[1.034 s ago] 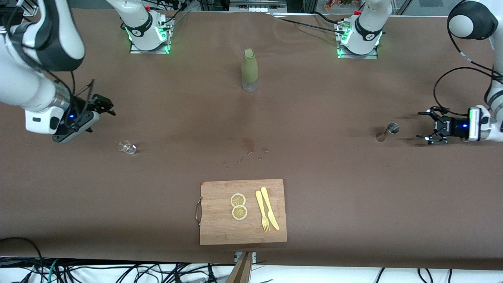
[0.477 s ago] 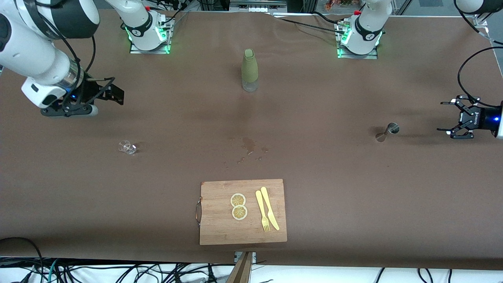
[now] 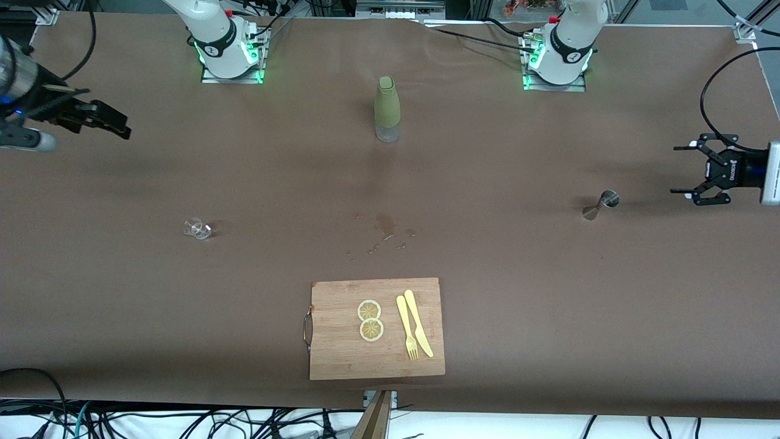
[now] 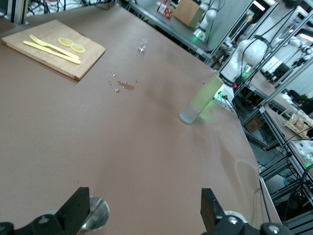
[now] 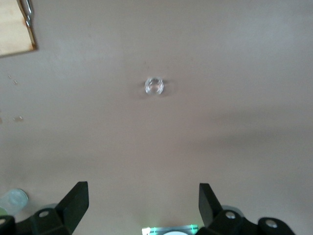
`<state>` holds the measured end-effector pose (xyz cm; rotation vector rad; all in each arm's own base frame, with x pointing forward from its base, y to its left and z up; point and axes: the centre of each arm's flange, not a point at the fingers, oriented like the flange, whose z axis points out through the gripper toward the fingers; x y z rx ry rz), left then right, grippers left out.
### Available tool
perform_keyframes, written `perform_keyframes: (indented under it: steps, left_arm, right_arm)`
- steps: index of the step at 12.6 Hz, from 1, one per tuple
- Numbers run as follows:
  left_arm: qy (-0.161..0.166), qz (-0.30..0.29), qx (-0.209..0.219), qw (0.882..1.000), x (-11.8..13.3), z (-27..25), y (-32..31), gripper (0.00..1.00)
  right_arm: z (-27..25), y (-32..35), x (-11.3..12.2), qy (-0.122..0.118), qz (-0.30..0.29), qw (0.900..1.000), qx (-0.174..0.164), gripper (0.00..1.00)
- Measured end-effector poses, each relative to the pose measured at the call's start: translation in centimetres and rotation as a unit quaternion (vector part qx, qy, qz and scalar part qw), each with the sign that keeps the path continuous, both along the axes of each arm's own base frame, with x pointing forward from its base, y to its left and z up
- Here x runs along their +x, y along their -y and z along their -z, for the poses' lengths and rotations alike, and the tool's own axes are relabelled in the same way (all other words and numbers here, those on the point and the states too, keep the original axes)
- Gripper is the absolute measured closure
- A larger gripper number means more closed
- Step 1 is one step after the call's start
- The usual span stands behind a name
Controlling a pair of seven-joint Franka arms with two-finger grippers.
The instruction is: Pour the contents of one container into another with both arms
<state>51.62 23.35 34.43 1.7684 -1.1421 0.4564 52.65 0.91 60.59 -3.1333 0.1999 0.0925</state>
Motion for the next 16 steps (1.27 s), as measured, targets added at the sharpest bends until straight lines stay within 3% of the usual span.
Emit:
perform_keyframes:
  steps: [2, 5, 8, 12, 16]
  left_arm:
    - [-0.01, -0.001, 0.03, 0.999, 0.0, -1.9, 2.2, 0.0]
    - [-0.037, -0.021, 0.074, 0.996, 0.6, -4.6, 4.9, 0.0]
    - [-0.092, -0.046, 0.115, 0.988, 1.5, -7.2, 8.4, 0.0]
    - [-0.156, -0.102, 0.206, 0.961, 2.4, -13.4, 14.6, 0.0]
    - [-0.188, -0.169, 0.303, 0.919, 2.4, -18.7, 20.7, 0.0]
  right_arm:
    - [-1.5, 0.0, 0.1, 0.014, 0.0, 1.0, -0.001, 0.0]
    - [-1.7, 0.0, 0.1, 0.017, 0.001, 1.0, -0.002, 0.0]
    - [-1.6, 0.1, 0.2, 0.016, 0.002, 1.0, -0.003, 0.0]
    - [-1.3, 1.5, 0.5, 0.016, 0.016, 1.0, -0.002, 0.0]
    - [-0.7, 1.6, 1.0, 0.014, 0.016, 1.0, -0.002, 0.0]
